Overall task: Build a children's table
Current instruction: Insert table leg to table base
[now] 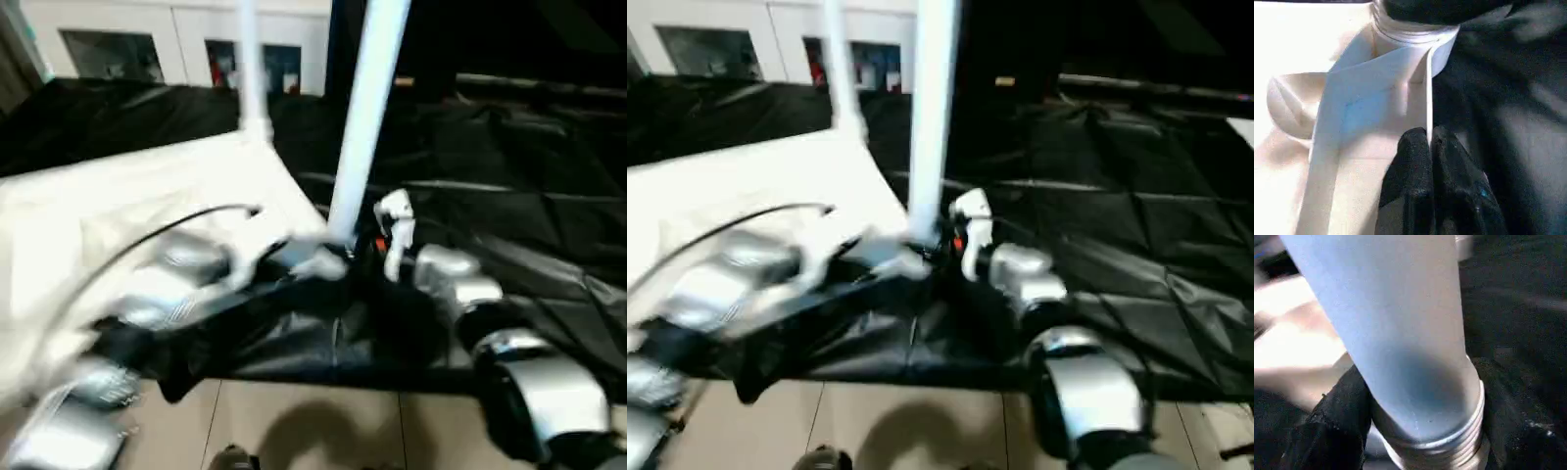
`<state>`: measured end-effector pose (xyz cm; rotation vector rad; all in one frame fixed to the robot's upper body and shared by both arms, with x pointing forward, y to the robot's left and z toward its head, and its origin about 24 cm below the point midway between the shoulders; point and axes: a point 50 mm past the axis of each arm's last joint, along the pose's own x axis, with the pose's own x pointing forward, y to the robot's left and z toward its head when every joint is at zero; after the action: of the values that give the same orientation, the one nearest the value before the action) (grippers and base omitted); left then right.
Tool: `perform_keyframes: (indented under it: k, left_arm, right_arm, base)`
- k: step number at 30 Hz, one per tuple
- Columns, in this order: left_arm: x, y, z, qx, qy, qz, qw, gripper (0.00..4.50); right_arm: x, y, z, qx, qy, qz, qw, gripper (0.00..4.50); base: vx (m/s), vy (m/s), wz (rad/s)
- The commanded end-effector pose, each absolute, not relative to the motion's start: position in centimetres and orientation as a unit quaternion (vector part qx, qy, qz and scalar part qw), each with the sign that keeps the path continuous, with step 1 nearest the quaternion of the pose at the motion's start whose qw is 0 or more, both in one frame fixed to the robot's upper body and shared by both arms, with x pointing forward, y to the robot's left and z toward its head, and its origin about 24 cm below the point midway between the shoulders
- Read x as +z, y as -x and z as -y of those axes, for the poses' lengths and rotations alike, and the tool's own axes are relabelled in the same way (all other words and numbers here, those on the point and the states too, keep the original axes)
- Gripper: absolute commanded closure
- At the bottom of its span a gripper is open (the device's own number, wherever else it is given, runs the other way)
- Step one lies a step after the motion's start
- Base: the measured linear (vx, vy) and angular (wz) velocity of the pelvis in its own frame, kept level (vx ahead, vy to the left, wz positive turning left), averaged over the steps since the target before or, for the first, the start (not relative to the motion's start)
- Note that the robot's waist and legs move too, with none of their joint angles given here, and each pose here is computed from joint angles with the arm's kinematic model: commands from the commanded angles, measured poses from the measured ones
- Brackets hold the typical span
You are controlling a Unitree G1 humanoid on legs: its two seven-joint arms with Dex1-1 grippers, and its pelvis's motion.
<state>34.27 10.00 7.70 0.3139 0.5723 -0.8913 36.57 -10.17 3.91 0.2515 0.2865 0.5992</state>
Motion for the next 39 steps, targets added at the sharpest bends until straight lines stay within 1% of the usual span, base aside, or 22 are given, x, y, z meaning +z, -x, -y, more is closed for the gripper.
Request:
perform_keyframes:
  k: [1,2,4,9,15,20,24,27,28,29,31,33,36,37,38,39]
  left_arm:
    - [10.8,-35.0,-6.7,-0.442,-0.129,-0.204,0.864,4.5]
    - [10.9,-35.2,-5.9,-0.436,-0.127,-0.203,0.868,4.5]
    - [10.9,-35.3,-4.9,-0.424,-0.133,-0.207,0.871,4.5]
    - [10.6,-35.6,-4.6,-0.408,-0.144,-0.213,0.876,4.5]
    - [10.4,-35.7,-4.9,-0.401,-0.142,-0.217,0.879,4.5]
    - [10.3,-35.9,-5.4,-0.391,-0.148,-0.218,0.882,4.5]
    - [10.3,-35.9,-5.4,-0.393,-0.149,-0.218,0.881,4.5]
    - [10.3,-35.9,-5.4,-0.394,-0.149,-0.218,0.88,4.5]
    - [10.3,-35.9,-5.4,-0.395,-0.149,-0.218,0.88,4.5]
    - [10.3,-35.8,-5.4,-0.397,-0.149,-0.218,0.879,4.5]
    - [10.3,-35.8,-5.4,-0.399,-0.149,-0.217,0.878,4.5]
    - [10.3,-35.8,-5.5,-0.402,-0.15,-0.215,0.877,4.5]
    - [10.4,-35.8,-5.6,-0.405,-0.151,-0.213,0.876,4.5]
    - [10.4,-35.7,-5.7,-0.407,-0.15,-0.212,0.876,4.5]
    - [10.4,-35.7,-5.7,-0.407,-0.15,-0.212,0.876,4.5]
    - [10.3,-35.7,-5.8,-0.408,-0.15,-0.212,0.875,4.5]
  right_arm:
    - [-2.4,-33.2,10.2,0.189,-0.165,-0.292,0.923,1.74]
    - [-2.5,-33.0,9.4,0.175,-0.184,-0.293,0.922,1.74]
    - [-2.2,-33.0,7.5,0.173,-0.195,-0.289,0.921,1.74]
    - [-1.9,-33.0,5.8,0.167,-0.196,-0.289,0.922,1.74]
    - [-1.8,-33.0,5.6,0.167,-0.191,-0.287,0.924,1.74]
    - [-1.2,-33.4,5.3,0.195,-0.16,-0.261,0.932,1.74]
    - [-0.8,-33.6,5.2,0.2,-0.148,-0.249,0.936,1.74]
    - [-0.5,-33.7,5.0,0.21,-0.159,-0.239,0.935,1.74]
    - [-0.4,-33.8,5.0,0.213,-0.163,-0.237,0.934,1.18]
    - [-0.3,-33.9,5.1,0.213,-0.161,-0.233,0.935,1.04]
    - [0.0,-34.0,5.1,0.216,-0.164,-0.227,0.935,0.97]
    - [0.3,-34.2,5.2,0.217,-0.166,-0.22,0.937,0.75]
    - [0.6,-34.5,5.3,0.218,-0.164,-0.211,0.939,0.55]
    - [0.9,-34.7,5.4,0.22,-0.166,-0.203,0.94,0.36]
    - [1.0,-34.7,5.4,0.22,-0.166,-0.201,0.94,0.36]
    - [1.3,-34.9,5.4,0.223,-0.167,-0.193,0.941,0.24]
  base:
    - [0.0,0.0,0.0]
    - [0.0,0.0,0.0]
    - [0.0,0.0,0.0]
    - [0.0,0.0,0.0]
    - [0.0,0.0,0.0]
    - [0.0,0.0,0.0]
    - [0.0,0.0,0.0]
    - [0.0,0.0,0.0]
    - [0.0,0.0,0.0]
    - [0.0,0.0,0.0]
    - [0.0,0.0,0.0]
    - [0.0,0.0,0.0]
    - [0.0,0.0,0.0]
    - [0.0,0.0,0.0]
    - [0.0,0.0,0.0]
    - [0.0,0.0,0.0]
